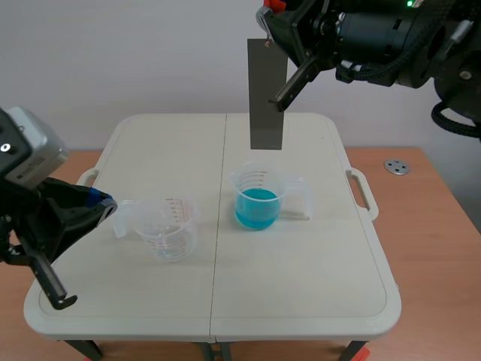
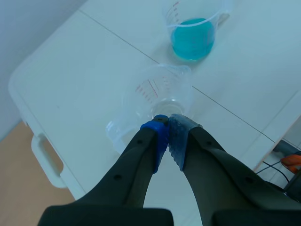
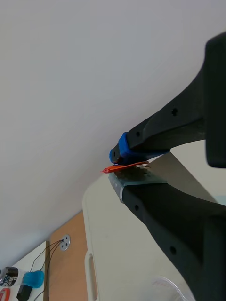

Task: Hold the metal plate by the orange handle, dip it into the blue solution, take it out and point at it, then put the plate back in the beaker on the left.
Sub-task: 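Point at the plate with the left hand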

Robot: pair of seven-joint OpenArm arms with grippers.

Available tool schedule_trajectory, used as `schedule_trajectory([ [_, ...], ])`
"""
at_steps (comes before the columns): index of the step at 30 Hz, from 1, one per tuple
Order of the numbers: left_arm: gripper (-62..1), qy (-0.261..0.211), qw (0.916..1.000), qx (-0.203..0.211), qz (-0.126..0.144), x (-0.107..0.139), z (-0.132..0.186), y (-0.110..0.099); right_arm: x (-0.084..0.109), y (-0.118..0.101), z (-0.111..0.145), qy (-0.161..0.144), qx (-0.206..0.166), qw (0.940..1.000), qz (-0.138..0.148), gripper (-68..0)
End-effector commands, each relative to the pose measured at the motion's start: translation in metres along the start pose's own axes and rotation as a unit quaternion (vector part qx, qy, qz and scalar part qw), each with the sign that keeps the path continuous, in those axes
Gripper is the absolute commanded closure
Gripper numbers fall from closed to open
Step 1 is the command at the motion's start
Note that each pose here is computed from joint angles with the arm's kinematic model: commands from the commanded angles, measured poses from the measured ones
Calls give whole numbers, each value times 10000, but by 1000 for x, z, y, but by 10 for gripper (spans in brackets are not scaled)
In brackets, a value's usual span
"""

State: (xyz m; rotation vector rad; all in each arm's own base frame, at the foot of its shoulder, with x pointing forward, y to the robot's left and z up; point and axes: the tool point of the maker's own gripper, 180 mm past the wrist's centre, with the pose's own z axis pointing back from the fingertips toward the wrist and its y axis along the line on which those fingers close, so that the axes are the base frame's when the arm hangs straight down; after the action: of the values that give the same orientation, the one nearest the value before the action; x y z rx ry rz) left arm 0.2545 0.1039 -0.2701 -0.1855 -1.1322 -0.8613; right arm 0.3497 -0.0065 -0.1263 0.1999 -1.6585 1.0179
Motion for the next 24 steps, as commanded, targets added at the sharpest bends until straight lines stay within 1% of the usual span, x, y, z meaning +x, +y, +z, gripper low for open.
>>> schedule_trajectory([
  [1,-18,-166,9999,23,6,9,-8,5,17,-11,0,-248,-107,9995,140,-13],
  [6,-18,-477,9988,-112,-57,28,-41,11,16,-15,1,-226,-103,9996,167,-13],
  [9,-18,-620,9979,-169,-55,38,-60,14,15,-16,1,-231,-88,9996,124,-13],
  [13,-18,-728,9972,-142,-30,49,-82,23,14,-15,1,-258,-69,9996,45,-13],
  [15,-18,-745,9971,-166,-34,52,-91,27,15,-15,1,-276,-66,9996,21,-13],
  [18,-18,-760,9965,-343,-63,56,-101,27,15,-15,1,-276,-66,9996,21,-13],
  [24,-18,-742,9958,-540,-31,59,-118,27,13,-15,1,-262,-62,9996,-9,-13],
])
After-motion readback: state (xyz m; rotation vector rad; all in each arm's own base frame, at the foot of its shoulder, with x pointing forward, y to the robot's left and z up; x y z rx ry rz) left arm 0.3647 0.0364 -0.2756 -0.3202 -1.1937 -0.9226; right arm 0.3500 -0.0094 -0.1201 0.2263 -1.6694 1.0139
